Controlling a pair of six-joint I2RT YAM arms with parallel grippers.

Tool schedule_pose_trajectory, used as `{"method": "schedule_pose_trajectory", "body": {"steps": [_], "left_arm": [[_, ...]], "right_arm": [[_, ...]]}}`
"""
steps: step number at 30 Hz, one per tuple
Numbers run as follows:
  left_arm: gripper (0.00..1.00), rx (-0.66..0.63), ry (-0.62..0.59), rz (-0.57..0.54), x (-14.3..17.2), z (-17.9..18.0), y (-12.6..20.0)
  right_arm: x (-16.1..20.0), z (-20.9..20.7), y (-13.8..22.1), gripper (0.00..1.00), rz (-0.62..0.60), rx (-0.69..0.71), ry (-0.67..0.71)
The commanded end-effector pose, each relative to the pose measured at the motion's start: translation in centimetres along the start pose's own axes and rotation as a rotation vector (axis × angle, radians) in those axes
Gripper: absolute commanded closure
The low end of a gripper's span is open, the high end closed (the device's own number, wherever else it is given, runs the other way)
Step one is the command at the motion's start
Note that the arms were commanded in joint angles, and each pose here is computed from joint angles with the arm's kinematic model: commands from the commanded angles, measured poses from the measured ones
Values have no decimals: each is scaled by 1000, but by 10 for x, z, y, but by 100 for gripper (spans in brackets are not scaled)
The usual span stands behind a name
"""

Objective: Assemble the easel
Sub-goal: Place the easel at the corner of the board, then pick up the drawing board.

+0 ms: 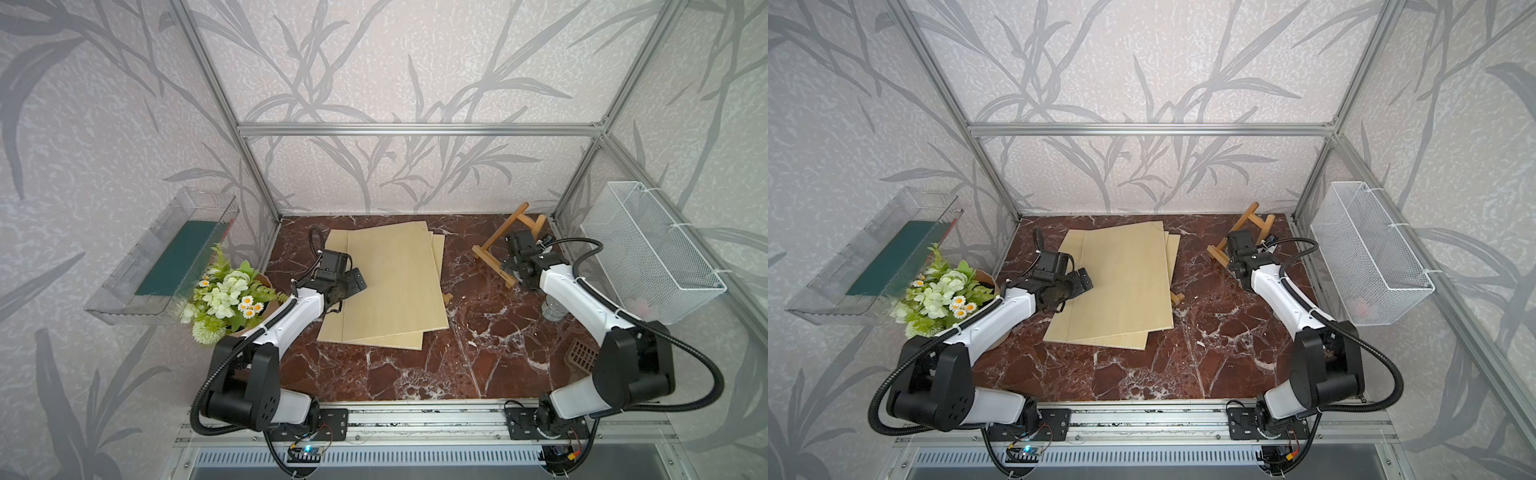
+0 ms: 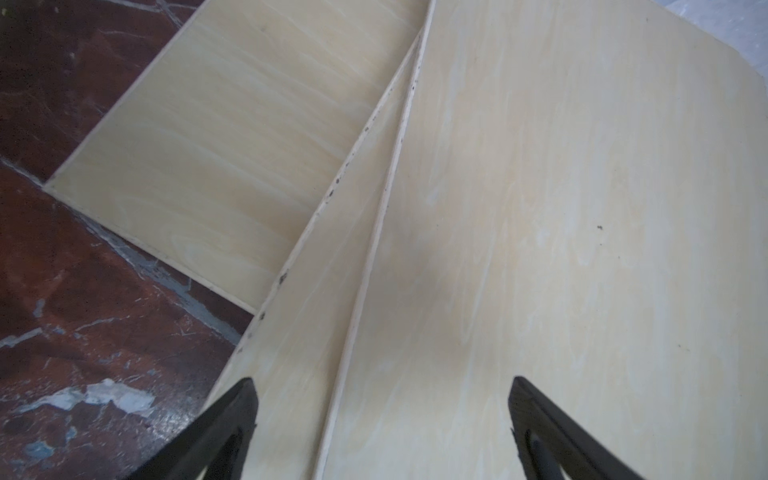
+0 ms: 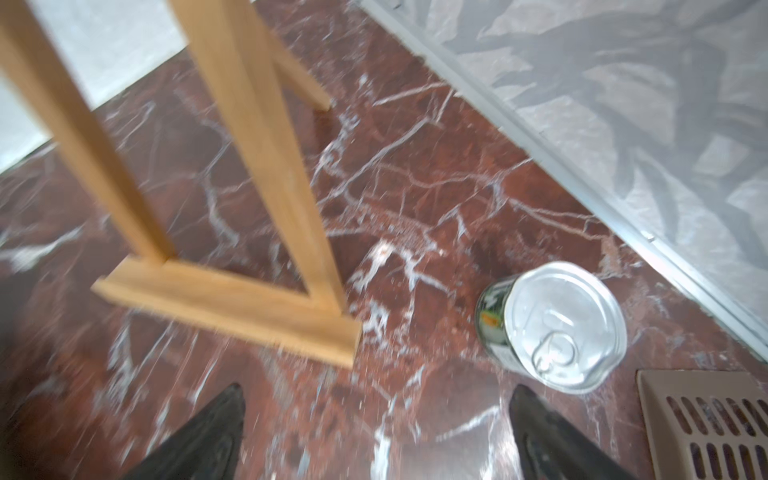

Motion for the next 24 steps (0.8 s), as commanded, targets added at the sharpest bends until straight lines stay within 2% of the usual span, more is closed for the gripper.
{"method": "schedule_pose_trajectory", "body": {"steps": [1, 4, 6, 10, 16, 24], "left_arm": [[5, 2, 2, 35, -2, -4, 1], [6, -3, -9, 89, 6, -3, -2], [7, -10, -11, 118, 11, -1, -5], [10, -19, -10, 152, 19, 3, -10], [14, 43, -20, 229, 33, -6, -18], [20, 98, -87, 296, 43, -25, -22]], "right_arm": [[26, 34, 22, 5, 91, -260, 166], [41, 78, 51, 6, 141, -528, 354], [58, 103, 67, 6, 230, -680, 420], [92, 136, 81, 7, 393, -880, 470], [129, 157, 63, 13, 605, -939, 448], [148, 171, 54, 20, 721, -1011, 425]]}}
Point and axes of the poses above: each gripper's point midway between its finger pads, its own y axis back along the fingers, its own z axis along the line the jaws close on, x = y × z, the point moved 4 cm from there along y, back along the fingers, and after that the axes turned 1 degree about y, right-handed, at the moved point
